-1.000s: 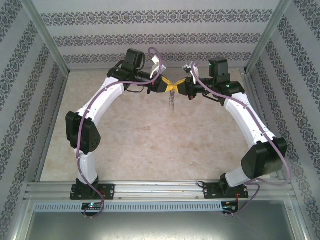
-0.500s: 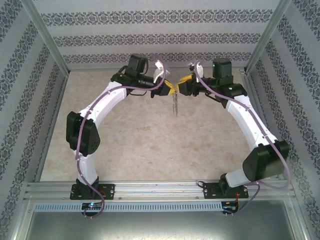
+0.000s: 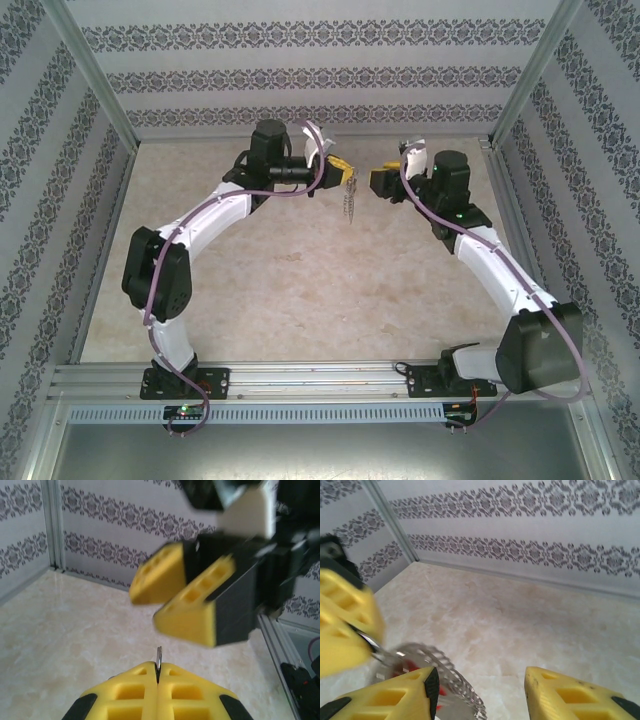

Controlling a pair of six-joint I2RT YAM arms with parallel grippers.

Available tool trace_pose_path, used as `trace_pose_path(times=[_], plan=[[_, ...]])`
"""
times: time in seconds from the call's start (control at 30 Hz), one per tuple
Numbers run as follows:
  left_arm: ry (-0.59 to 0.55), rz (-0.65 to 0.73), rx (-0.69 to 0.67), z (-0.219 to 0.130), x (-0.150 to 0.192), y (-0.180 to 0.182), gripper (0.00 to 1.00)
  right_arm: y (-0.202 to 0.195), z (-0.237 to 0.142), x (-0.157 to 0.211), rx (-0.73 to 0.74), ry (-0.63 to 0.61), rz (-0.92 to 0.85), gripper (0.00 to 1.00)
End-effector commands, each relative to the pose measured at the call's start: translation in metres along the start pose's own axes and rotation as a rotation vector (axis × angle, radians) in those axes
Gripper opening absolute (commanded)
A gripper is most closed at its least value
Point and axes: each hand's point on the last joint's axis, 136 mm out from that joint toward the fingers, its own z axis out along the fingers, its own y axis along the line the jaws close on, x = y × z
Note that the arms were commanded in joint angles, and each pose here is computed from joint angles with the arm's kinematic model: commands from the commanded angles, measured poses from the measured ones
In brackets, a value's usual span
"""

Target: Put the keys on the keyring

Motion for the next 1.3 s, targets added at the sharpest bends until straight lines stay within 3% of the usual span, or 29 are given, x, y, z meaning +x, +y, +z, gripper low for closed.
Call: trace_pose_path(times=[0.0,0.43,0.7,1.27], plan=[[-0.150,0.099,0.012,-0.012,-0.049,-0.018,0.00,0.002,0.005,-0.016,0.008,-0.100,0.008,0.49],[-0.294,0.056,0.046,-0.023,-0.071,-0.020,0.00,0.038,0.028,0.009,-0.089,-0.049,-0.001,0.49],[-0.333,0.029,0.079,-0.028,-0.078,-0.021,0.00,0.024,0.010,0.009,-0.030,-0.069,-0.004,0.49],[-0.319,-0.020,0.069,-0.025,-0.074,-0.013,0.00,0.047,-0.008,-0.013,-0.027,-0.158,-0.110,0.57]])
